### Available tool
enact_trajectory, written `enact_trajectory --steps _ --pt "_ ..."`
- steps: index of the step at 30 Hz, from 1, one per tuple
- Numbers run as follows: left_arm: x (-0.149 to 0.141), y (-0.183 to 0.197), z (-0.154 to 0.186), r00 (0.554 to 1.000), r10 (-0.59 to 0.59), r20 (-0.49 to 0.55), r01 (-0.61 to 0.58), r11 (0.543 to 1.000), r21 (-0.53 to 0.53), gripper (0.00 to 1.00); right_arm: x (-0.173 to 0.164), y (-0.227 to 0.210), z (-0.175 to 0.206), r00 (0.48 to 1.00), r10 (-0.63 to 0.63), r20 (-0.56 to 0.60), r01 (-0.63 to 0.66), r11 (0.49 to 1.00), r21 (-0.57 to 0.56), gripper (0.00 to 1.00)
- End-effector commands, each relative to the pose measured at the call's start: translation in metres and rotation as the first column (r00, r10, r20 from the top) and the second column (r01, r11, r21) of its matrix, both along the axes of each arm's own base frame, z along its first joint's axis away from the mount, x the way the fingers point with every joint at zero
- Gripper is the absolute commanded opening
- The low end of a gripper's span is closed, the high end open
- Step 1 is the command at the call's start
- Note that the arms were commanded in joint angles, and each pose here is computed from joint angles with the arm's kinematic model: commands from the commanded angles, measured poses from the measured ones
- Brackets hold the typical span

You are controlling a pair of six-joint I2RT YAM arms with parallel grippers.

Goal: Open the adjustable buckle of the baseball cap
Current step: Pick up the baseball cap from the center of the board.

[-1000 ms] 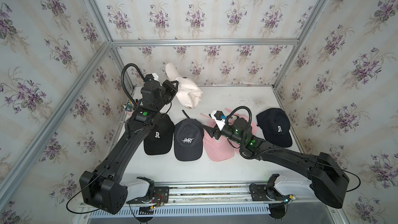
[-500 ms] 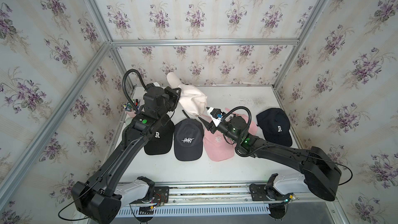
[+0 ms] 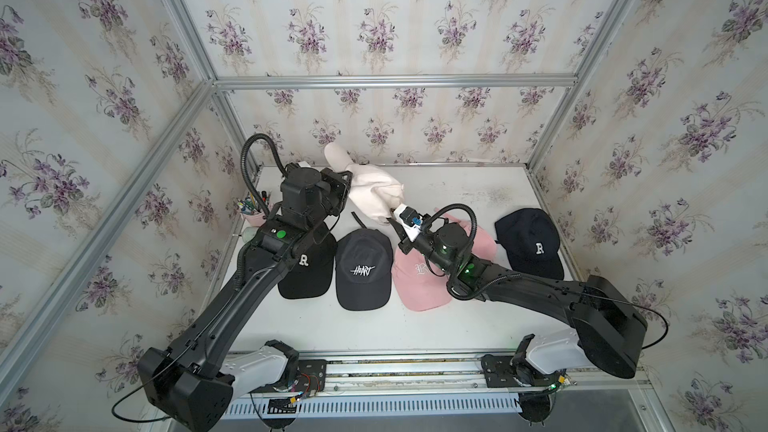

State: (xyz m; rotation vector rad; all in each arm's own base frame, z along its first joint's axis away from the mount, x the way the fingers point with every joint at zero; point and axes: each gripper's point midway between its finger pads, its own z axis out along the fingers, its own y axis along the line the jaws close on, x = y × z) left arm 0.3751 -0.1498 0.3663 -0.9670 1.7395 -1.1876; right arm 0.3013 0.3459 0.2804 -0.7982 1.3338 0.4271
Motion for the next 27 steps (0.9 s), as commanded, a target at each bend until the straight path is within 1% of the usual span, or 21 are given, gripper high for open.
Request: enact_trajectory --steps 1,3,6,9,13,15,17,21,24,25,27 --pt "0.004 0.000 0.006 1.000 0.014 0.015 -0.013 0.999 -0.031 0.00 0.003 -0.009 0.016 0.997 -0.054 0.051 0.052 0.998 0.034 0.13" --pt "0.006 -0.002 0.001 1.000 0.011 0.000 -0.011 0.999 -0.044 0.01 0.003 -0.012 0.019 0.996 -0.065 0.055 0.063 0.997 0.035 0.11" --pt "0.010 -0.006 -0.006 1.000 0.005 -0.021 -0.006 0.998 -0.065 0.12 0.005 -0.017 0.025 0.994 -0.092 0.053 0.090 0.995 0.034 0.05" --pt "0.015 -0.011 -0.010 1.000 -0.009 -0.028 0.007 0.997 -0.078 0.15 0.008 -0.023 0.034 0.990 -0.129 0.060 0.127 0.991 0.042 0.00" --pt "0.021 -0.018 -0.014 0.999 -0.028 -0.031 0.025 0.996 -0.082 0.17 0.011 -0.026 0.052 0.985 -0.155 0.076 0.152 0.988 0.040 0.00" --pt "0.024 -0.020 -0.015 0.999 -0.037 -0.026 0.035 0.996 -0.079 0.23 0.014 -0.026 0.061 0.983 -0.165 0.077 0.162 0.986 0.036 0.00" --pt "0.026 -0.022 -0.016 0.999 -0.045 -0.018 0.044 0.996 -0.072 0.27 0.019 -0.027 0.068 0.984 -0.170 0.058 0.169 0.985 0.030 0.00" --pt "0.026 -0.025 -0.018 0.998 -0.065 -0.002 0.065 0.997 -0.047 0.39 0.032 -0.034 0.080 0.989 -0.143 -0.043 0.145 0.988 0.054 0.00" --pt "0.025 -0.027 -0.019 0.996 -0.088 0.009 0.089 0.996 -0.011 0.54 0.034 -0.034 0.087 0.990 -0.126 -0.063 0.128 0.991 0.028 0.00" --pt "0.025 -0.028 -0.019 0.995 -0.099 0.017 0.099 0.995 0.005 0.62 0.035 -0.033 0.088 0.990 -0.119 -0.074 0.121 0.993 0.019 0.00" --pt "0.024 -0.031 -0.017 0.991 -0.126 0.039 0.124 0.991 0.042 0.73 0.038 -0.033 0.092 0.990 -0.103 -0.097 0.103 0.995 0.000 0.00"
